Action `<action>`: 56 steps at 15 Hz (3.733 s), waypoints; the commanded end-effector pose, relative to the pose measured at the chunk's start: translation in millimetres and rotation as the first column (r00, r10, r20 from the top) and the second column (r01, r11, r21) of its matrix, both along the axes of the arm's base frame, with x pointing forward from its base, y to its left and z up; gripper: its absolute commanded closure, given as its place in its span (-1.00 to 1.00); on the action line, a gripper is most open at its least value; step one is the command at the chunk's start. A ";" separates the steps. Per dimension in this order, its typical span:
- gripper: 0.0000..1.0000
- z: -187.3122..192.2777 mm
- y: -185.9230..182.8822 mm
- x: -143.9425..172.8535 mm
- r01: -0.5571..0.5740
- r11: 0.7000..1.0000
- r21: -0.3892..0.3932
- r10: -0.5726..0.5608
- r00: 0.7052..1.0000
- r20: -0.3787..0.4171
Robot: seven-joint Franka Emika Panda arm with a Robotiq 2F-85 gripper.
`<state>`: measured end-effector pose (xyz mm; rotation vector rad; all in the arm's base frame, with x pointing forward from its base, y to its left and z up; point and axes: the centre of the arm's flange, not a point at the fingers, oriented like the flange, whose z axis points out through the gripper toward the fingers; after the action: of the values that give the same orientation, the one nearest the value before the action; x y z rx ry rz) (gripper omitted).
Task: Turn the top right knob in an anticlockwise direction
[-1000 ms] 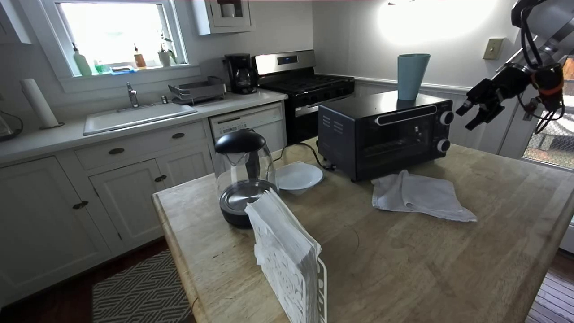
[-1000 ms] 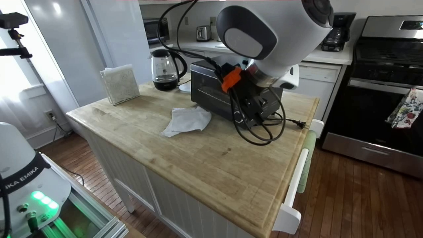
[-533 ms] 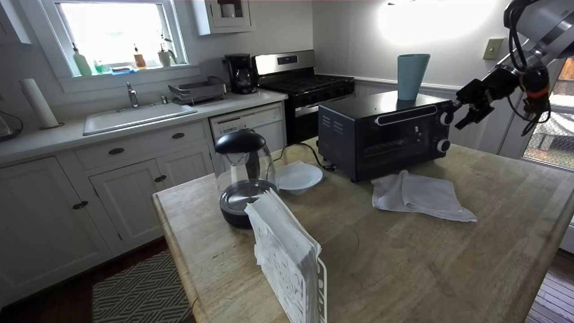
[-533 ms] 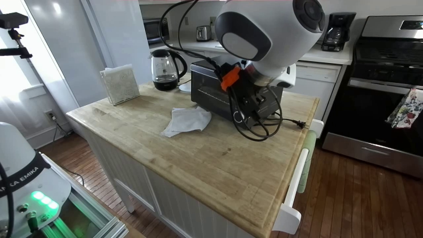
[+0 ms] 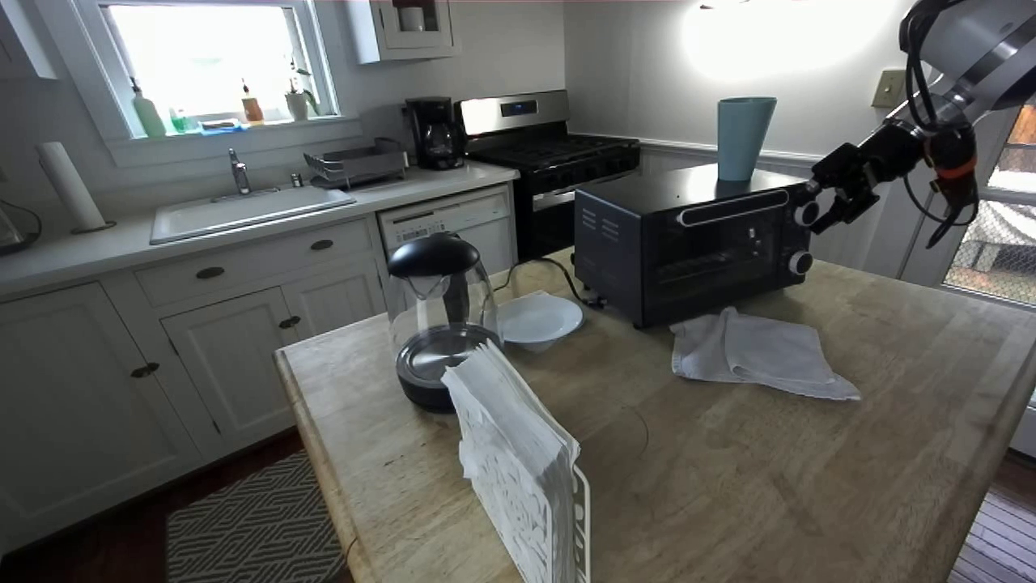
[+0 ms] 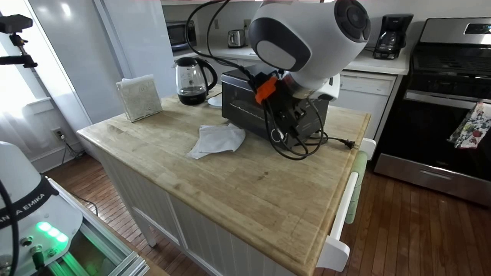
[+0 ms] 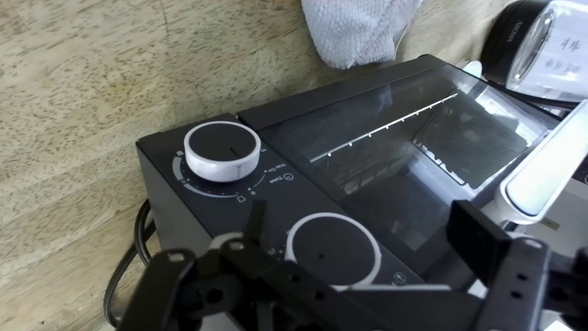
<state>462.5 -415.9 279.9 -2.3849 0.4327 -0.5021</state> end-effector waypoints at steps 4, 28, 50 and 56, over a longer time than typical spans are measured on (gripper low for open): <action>-1.00 6.0 5.6 16.8 -0.006 1.000 -0.004 0.006 0.999 0.032; -1.00 43.4 36.8 11.7 -0.060 0.992 -0.112 0.066 0.997 0.047; -1.00 66.0 38.5 14.9 -0.064 0.983 -0.169 0.073 0.996 0.048; -1.00 87.7 83.3 -3.8 -0.078 0.968 -0.237 0.092 0.995 0.049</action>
<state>479.1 -368.4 348.5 -2.5496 0.2569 -0.5893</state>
